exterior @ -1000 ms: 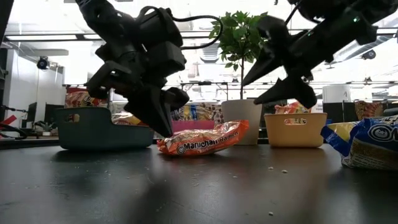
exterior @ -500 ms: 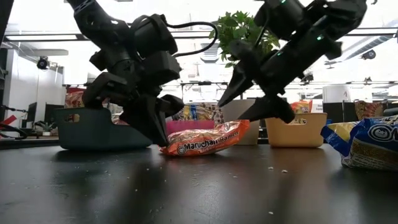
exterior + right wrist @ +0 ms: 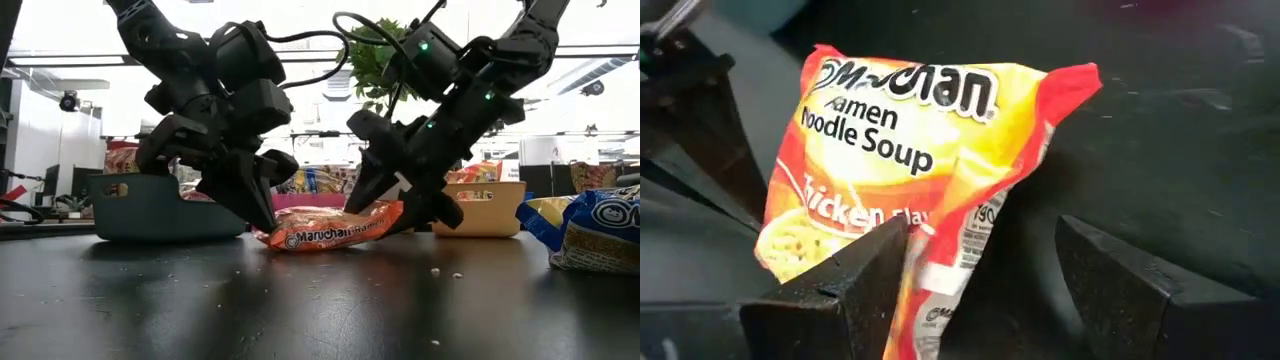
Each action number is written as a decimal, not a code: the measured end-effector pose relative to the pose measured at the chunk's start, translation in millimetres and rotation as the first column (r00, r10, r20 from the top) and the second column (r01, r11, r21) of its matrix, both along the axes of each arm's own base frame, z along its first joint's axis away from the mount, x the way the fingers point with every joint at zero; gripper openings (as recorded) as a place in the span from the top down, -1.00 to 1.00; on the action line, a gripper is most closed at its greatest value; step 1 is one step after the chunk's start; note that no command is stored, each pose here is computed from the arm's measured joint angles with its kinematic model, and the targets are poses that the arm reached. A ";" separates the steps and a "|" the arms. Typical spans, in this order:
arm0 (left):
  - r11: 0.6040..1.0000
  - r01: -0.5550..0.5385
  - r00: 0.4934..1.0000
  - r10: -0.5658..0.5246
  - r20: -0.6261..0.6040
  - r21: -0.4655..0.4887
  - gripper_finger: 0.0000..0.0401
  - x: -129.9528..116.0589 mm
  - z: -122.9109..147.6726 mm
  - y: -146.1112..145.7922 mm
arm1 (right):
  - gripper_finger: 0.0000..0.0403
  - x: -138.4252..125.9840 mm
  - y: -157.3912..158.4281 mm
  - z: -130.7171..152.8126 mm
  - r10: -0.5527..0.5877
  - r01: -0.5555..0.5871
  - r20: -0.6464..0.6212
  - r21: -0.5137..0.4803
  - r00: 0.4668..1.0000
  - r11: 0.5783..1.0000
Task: Sort Maruchan noodles
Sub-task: Put the right orange noodle pack into the yellow bin
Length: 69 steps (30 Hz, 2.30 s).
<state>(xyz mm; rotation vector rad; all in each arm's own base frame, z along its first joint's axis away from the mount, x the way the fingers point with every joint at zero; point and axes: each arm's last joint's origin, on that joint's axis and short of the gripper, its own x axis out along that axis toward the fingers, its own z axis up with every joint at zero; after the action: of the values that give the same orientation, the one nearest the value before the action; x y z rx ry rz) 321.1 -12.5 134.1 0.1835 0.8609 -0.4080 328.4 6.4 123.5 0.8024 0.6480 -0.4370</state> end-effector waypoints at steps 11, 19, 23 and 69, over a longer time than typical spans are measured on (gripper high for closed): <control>1.000 0.002 1.000 -0.002 0.009 0.000 1.00 0.5 0.1 0.0 | -0.10 10.6 1.6 -1.4 0.093 -0.091 0.066 -0.039 0.993 0.995; 1.000 0.003 1.000 -0.003 0.011 0.000 1.00 0.3 -0.1 -0.1 | 0.44 11.0 1.6 0.6 0.098 -0.095 0.079 -0.049 0.992 0.994; 1.000 0.004 1.000 -0.004 0.012 -0.002 1.00 0.4 0.0 -0.1 | 0.83 10.9 1.4 2.5 0.107 -0.101 0.082 -0.068 0.991 0.993; 0.995 -0.097 0.940 0.080 0.332 0.034 1.00 7.5 5.6 3.4 | 0.67 -60.3 0.8 93.6 0.012 -0.007 -0.201 0.029 0.979 1.000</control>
<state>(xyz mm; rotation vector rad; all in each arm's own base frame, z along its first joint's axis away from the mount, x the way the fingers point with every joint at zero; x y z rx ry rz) 328.6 -9.1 139.7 0.2510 0.5459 -0.2606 268.1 7.2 217.2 0.7874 0.8475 -0.5055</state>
